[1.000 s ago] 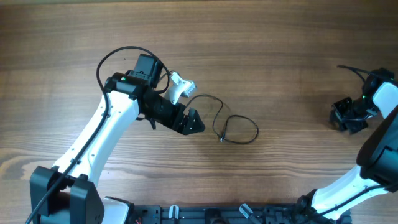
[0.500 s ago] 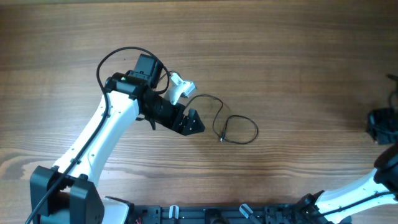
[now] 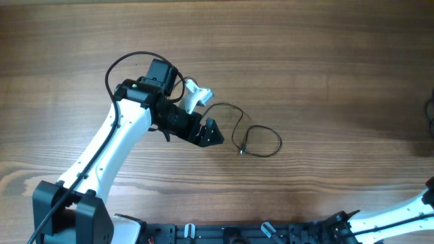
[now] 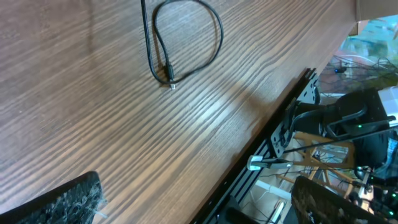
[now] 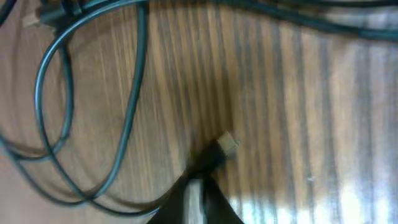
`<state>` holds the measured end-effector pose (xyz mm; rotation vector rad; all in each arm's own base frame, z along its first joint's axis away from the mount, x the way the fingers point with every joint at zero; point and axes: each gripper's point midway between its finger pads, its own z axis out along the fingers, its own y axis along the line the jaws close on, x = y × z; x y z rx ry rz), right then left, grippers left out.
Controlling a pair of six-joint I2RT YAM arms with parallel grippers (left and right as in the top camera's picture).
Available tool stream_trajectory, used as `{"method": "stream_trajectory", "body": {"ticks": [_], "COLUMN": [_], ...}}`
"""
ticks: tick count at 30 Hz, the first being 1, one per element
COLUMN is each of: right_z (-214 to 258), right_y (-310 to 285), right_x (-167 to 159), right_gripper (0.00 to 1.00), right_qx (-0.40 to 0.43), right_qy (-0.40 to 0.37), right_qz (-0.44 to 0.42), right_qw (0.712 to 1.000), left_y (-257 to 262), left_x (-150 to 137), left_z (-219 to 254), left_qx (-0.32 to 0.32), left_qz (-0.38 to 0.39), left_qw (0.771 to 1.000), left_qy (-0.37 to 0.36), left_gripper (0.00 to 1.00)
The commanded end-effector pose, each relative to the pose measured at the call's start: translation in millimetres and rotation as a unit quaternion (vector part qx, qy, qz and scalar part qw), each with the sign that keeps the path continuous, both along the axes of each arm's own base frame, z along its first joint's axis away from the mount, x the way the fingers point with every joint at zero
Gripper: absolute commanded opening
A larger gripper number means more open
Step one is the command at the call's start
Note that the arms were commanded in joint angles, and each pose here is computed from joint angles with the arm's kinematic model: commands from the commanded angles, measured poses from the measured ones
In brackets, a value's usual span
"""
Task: Untangle cables
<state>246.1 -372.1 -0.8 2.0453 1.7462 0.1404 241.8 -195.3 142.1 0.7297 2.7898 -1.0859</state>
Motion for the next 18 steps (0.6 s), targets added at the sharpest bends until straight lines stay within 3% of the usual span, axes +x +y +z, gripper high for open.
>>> {"method": "stream_trajectory", "body": {"ticks": [1, 3, 8, 12, 14, 16, 18], "right_z": [-21, -19, 11, 67, 105, 163, 196], "right_y": [47, 70, 70, 50, 52, 64, 82], "right_x": [9, -3, -35, -64, -59, -37, -24], "right_gripper": [0.31, 0.3, 0.31, 0.35, 0.4, 0.51, 0.56], "right_qx": [0.123, 0.181, 0.182, 0.068, 0.035, -0.014, -0.042], "right_qy": [-0.034, -0.021, -0.015, 0.038, 0.0, -0.082, -0.121], "right_qz": [0.006, -0.007, -0.011, -0.007, -0.021, 0.01, 0.047], "right_qw": [0.992, 0.983, 0.983, 0.997, 0.999, 0.996, 0.991], "left_y": [-1, -1, 1, 1, 1, 1, 5], "left_x": [0, -1, -4, -5, -5, -4, -3], "left_z": [-2, -2, -2, -2, -2, -3, -6], "left_qx": [0.001, 0.002, 0.004, 0.004, 0.004, 0.006, 0.021], "left_qz": [-0.001, -0.001, -0.004, -0.004, -0.004, -0.004, -0.002], "left_qw": [1.0, 1.0, 1.0, 1.0, 1.0, 1.0, 1.0], "left_qy": [0.0, 0.002, 0.008, 0.009, 0.008, 0.008, 0.003], "left_gripper": [1.0, 1.0, 1.0, 1.0, 1.0, 1.0, 1.0]}}
